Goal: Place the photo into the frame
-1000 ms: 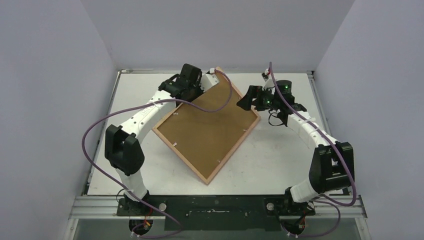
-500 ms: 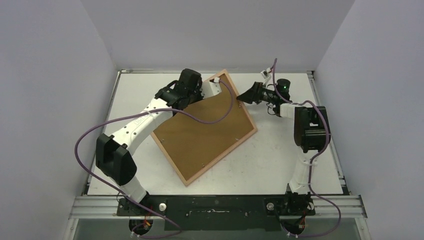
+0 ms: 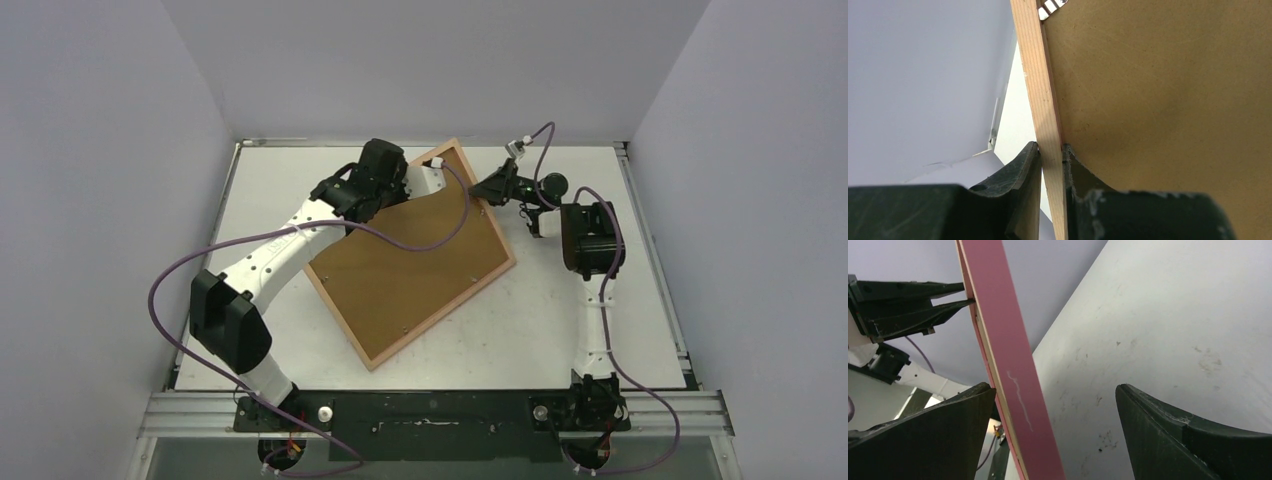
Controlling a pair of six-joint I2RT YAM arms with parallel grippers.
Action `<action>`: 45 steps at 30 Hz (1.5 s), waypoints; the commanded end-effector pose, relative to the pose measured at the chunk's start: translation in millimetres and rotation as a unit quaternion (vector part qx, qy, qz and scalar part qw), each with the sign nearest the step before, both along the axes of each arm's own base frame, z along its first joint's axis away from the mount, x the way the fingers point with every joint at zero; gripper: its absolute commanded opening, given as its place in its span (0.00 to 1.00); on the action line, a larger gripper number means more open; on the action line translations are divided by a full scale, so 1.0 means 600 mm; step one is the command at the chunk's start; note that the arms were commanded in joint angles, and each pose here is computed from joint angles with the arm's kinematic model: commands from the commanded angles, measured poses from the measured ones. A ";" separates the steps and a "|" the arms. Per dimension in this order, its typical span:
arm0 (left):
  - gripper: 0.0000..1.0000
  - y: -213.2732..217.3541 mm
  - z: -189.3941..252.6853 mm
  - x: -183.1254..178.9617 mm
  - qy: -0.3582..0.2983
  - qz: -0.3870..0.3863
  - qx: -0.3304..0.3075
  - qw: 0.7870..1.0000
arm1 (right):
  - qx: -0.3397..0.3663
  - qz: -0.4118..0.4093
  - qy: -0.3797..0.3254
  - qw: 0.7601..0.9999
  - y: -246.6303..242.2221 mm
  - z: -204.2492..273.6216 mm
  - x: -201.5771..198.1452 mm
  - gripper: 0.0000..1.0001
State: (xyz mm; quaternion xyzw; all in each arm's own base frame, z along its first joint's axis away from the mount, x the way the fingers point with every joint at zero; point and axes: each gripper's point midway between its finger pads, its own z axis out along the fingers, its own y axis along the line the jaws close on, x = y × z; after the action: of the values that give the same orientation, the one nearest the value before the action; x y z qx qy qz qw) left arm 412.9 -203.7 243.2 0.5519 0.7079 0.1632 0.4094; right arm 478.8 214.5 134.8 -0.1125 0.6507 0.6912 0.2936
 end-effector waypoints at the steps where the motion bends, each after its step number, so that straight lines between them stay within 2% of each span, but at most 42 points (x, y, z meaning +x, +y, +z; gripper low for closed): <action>1: 0.00 -0.009 0.101 0.005 -0.081 -0.014 -0.039 0.996 | 0.007 0.060 -0.208 0.976 0.046 0.088 -0.063 0.96; 3: 0.00 -0.011 0.101 0.007 -0.082 -0.014 -0.040 0.996 | 0.007 0.071 -0.213 0.975 0.056 0.098 -0.071 0.98; 5: 0.00 -0.011 0.100 0.008 -0.082 -0.015 -0.039 0.996 | 0.006 0.078 -0.224 0.971 0.063 0.111 -0.081 0.88; 7: 0.00 -0.011 0.100 0.009 -0.084 -0.014 -0.039 0.996 | 0.006 0.081 -0.233 0.969 0.064 0.127 -0.087 0.75; 11: 0.00 -0.011 0.110 0.012 -0.093 -0.010 -0.049 0.994 | 0.006 0.080 -0.243 0.967 0.057 0.159 -0.098 0.39; 16: 0.00 -0.004 0.136 0.014 -0.097 0.005 -0.063 0.993 | 0.012 0.067 -0.252 0.965 0.045 0.203 -0.121 0.16; 17: 0.04 0.001 0.146 0.016 -0.099 0.010 -0.068 0.993 | 0.015 0.065 -0.253 0.965 0.044 0.213 -0.129 0.10; 18: 0.17 0.006 0.156 0.017 -0.101 0.016 -0.076 0.992 | 0.018 0.063 -0.252 0.965 0.043 0.225 -0.138 0.06; 20: 0.34 0.018 0.185 0.017 -0.103 0.027 -0.096 0.990 | 0.026 0.061 -0.263 0.963 0.045 0.256 -0.165 0.05; 23: 0.68 0.035 0.241 0.014 -0.100 0.051 -0.153 0.982 | 0.037 0.074 -0.294 0.952 0.062 0.303 -0.222 0.11; 25: 0.81 0.045 0.300 0.004 -0.101 0.060 -0.201 0.973 | 0.047 0.080 -0.313 0.945 0.065 0.344 -0.252 0.15; 26: 0.85 0.048 0.323 -0.001 -0.097 0.064 -0.224 0.968 | 0.053 0.077 -0.323 0.942 0.062 0.365 -0.263 0.10; 27: 0.87 0.053 0.336 -0.005 -0.086 0.069 -0.241 0.964 | 0.060 0.071 -0.329 0.940 0.056 0.388 -0.271 0.06; 31: 0.92 0.075 0.380 -0.031 -0.054 0.096 -0.309 0.945 | 0.044 0.055 -0.356 0.932 0.045 0.457 -0.292 0.05; 32: 0.95 0.082 0.385 -0.037 -0.051 0.104 -0.320 0.940 | 0.031 0.040 -0.380 0.924 0.041 0.483 -0.303 0.05; 34: 0.97 0.102 0.397 -0.047 -0.054 0.123 -0.342 0.930 | -0.039 -0.021 -0.373 0.927 0.036 0.486 -0.265 0.05; 36: 0.97 0.133 0.410 -0.049 -0.071 0.154 -0.365 0.916 | -0.197 -0.089 -0.385 0.897 0.034 0.449 -0.225 0.05; 37: 0.97 0.149 0.425 -0.048 -0.089 0.168 -0.383 0.904 | -0.242 -0.091 -0.388 0.885 0.042 0.435 -0.225 0.05; 39: 0.97 0.178 0.435 -0.052 -0.104 0.189 -0.408 0.887 | -0.295 -0.097 -0.365 0.878 0.044 0.421 -0.217 0.05; 41: 0.97 0.197 0.439 -0.056 -0.112 0.201 -0.419 0.878 | -0.339 -0.120 -0.363 0.860 0.040 0.423 -0.215 0.05; 45: 0.95 0.219 0.444 -0.063 -0.118 0.212 -0.428 0.871 | -0.353 -0.179 -0.419 0.817 0.042 0.489 -0.247 0.05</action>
State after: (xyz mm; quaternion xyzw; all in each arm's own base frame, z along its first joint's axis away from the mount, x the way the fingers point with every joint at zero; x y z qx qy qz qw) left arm 389.9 -78.2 479.2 0.1727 0.7804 0.0208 0.6006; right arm 326.0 276.6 437.9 -0.3728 0.6199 0.4025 0.5610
